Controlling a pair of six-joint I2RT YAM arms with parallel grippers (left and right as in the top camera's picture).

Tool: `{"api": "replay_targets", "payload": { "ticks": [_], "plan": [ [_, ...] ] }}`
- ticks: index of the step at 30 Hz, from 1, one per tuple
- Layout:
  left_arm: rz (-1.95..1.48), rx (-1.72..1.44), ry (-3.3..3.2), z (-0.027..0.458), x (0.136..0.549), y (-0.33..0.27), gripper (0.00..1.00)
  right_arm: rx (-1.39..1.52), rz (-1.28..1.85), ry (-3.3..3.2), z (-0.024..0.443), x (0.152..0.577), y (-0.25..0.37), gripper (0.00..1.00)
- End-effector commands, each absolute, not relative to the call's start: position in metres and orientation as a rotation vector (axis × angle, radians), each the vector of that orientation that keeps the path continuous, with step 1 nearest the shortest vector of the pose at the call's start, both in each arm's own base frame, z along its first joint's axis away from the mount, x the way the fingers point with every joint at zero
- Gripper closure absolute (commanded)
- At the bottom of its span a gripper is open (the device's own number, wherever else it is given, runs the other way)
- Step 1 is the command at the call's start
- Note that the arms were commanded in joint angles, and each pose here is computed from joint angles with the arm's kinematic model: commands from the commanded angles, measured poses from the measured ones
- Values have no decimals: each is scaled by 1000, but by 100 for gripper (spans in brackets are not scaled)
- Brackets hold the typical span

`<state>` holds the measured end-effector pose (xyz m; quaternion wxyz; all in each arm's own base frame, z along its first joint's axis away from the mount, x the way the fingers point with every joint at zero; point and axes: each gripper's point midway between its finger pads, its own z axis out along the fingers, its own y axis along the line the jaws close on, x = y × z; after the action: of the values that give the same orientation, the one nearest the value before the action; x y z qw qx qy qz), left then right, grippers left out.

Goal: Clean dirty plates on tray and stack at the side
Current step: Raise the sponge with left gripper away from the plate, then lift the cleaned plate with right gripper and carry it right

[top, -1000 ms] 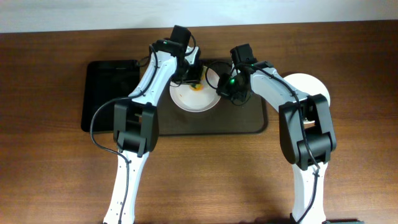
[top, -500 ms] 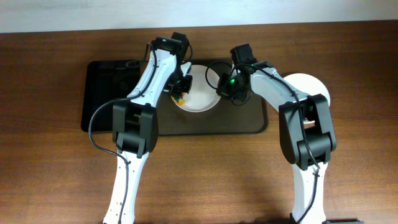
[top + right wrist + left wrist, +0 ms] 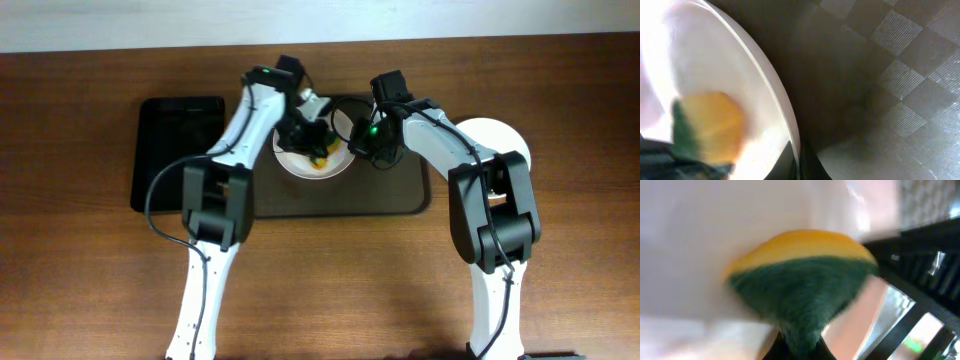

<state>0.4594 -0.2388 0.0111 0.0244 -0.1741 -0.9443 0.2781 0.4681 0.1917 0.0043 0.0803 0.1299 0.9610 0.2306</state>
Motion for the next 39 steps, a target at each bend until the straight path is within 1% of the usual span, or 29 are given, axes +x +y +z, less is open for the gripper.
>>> {"api": "replay_targets", "payload": {
  "ticks": [1,5,8,13,18,23,25,29,34,39],
  "plan": [
    [773,-197,-2943,-2,476,-171,99,427,626,2953,-17,450,182,96],
    [873,-45,-2900,21,480,-134,99,398,614,2936,5,451,171,96],
    [910,-78,-2912,37,483,-124,99,350,534,2908,30,450,158,96],
    [927,-146,-2955,55,490,-125,99,308,291,2840,78,444,127,96],
    [923,-164,-2962,56,490,-129,99,274,67,2754,127,433,96,96],
    [828,-204,-2988,50,489,-131,99,211,-336,2580,183,415,72,96],
    [805,-224,-2988,49,487,-135,99,155,-497,2483,204,407,77,96],
    [804,-260,-2983,49,485,-147,99,24,-746,2294,230,398,103,96],
    [775,-276,-2986,47,483,-149,99,-59,-898,2080,260,384,134,96],
    [776,-278,-2990,47,484,-149,99,-33,-1009,1899,291,376,140,96]
  ]
}}
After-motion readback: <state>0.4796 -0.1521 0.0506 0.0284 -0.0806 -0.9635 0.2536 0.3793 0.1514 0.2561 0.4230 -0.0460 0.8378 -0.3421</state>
